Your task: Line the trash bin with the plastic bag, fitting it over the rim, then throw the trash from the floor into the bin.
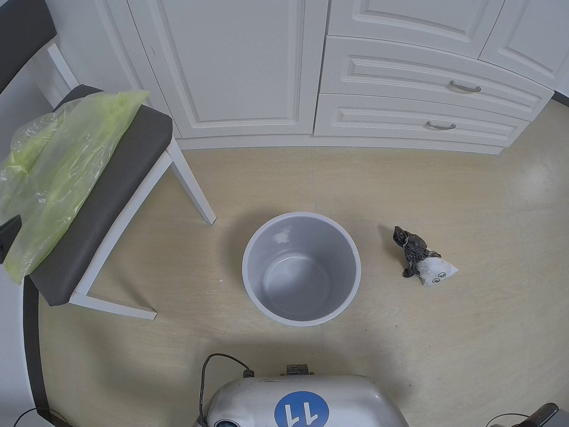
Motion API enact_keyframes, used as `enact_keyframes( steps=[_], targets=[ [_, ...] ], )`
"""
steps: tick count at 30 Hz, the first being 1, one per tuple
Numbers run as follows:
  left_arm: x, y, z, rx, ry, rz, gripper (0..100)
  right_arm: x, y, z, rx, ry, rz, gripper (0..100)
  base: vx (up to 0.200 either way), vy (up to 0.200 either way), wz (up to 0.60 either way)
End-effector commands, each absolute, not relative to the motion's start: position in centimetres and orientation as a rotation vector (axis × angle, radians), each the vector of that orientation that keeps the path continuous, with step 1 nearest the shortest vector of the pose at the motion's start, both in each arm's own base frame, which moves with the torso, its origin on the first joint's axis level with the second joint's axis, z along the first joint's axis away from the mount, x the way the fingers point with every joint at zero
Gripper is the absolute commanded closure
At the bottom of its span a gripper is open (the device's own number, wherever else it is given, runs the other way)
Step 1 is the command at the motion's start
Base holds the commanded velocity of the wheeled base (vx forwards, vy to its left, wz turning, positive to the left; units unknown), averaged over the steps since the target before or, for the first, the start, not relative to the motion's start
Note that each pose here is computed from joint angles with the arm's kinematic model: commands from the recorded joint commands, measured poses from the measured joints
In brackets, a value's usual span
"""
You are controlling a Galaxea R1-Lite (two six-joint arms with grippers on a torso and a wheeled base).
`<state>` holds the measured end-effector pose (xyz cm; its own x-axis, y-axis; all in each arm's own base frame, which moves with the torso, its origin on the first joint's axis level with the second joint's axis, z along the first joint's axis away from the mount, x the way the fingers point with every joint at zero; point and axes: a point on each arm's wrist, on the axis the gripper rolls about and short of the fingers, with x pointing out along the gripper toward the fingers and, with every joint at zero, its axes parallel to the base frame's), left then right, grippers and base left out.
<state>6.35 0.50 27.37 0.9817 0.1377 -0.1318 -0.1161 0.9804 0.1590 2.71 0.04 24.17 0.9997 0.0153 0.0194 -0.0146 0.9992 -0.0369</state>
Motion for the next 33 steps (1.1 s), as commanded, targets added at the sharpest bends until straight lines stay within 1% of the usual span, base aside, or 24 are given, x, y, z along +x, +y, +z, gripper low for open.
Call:
enact_keyframes(
  steps=[1, 2, 3, 5, 7, 10, 14, 17, 22, 24, 28, 31, 33],
  targets=[
    [13.4, 2.5, 26.9, 0.266, 0.378, 0.219, 0, 5.8, 0.1, 23.6, -0.050, 0.101, 0.019, 0, 0.000, 0.000, 0.00],
    [13.5, 2.5, 26.9, 0.271, 0.381, 0.221, 0, 5.9, 0.1, 23.6, -0.050, 0.101, 0.019, 0, 0.000, 0.000, 0.00],
    [14.2, 3.5, 26.9, 0.335, 0.415, 0.257, 0, 6.3, 0.1, 23.7, -0.045, 0.107, 0.018, 0, 0.000, 0.000, 0.00],
    [14.2, 3.5, 26.9, 0.335, 0.415, 0.257, 0, 6.3, 0.1, 23.7, -0.045, 0.107, 0.018, 0, 0.000, 0.000, 0.00],
    [14.9, 5.3, 26.7, 0.418, 0.491, 0.312, 0, 7.2, 0.1, 23.3, -0.047, 0.122, 0.018, 0, 0.000, 0.000, 0.00],
    [14.7, 6.6, 26.4, 0.418, 0.519, 0.331, 0, 7.7, 0.1, 22.9, -0.051, 0.141, 0.022, 0, 0.000, 0.000, 0.00],
    [13.4, 7.6, 26.1, 0.363, 0.527, 0.304, 0, 8.0, 0.2, 22.6, -0.048, 0.155, 0.020, 0, 0.000, 0.000, 0.00],
    [12.4, 7.8, 25.9, 0.332, 0.525, 0.291, 0, 8.1, 0.1, 22.6, -0.047, 0.159, 0.013, 0, 0.000, 0.000, 0.00],
    [10.3, 7.3, 25.1, 0.268, 0.468, 0.212, 0, 8.1, 0.1, 22.4, -0.047, 0.164, 0.011, 0, 0.000, 0.000, 0.00],
    [8.5, 6.5, 23.8, 0.260, 0.459, 0.231, 0, 8.2, 0.1, 22.2, -0.049, 0.175, 0.012, 0, 0.000, 0.000, 0.00],
    [8.1, 6.4, 21.8, 0.235, 0.494, 0.237, 0, 8.3, 0.2, 21.8, -0.051, 0.194, 0.022, 0, 0.000, 0.000, 0.00],
    [8.1, 6.4, 21.8, 0.235, 0.494, 0.237, 0, 8.3, 0.2, 21.8, -0.051, 0.194, 0.022, 0, 0.000, 0.000, 0.00],
    [8.0, 7.1, 20.5, 0.244, 0.457, 0.304, 0, 8.5, 0.2, 21.4, -0.053, 0.211, 0.027, 0, 0.000, 0.000, 0.00]
  ],
)
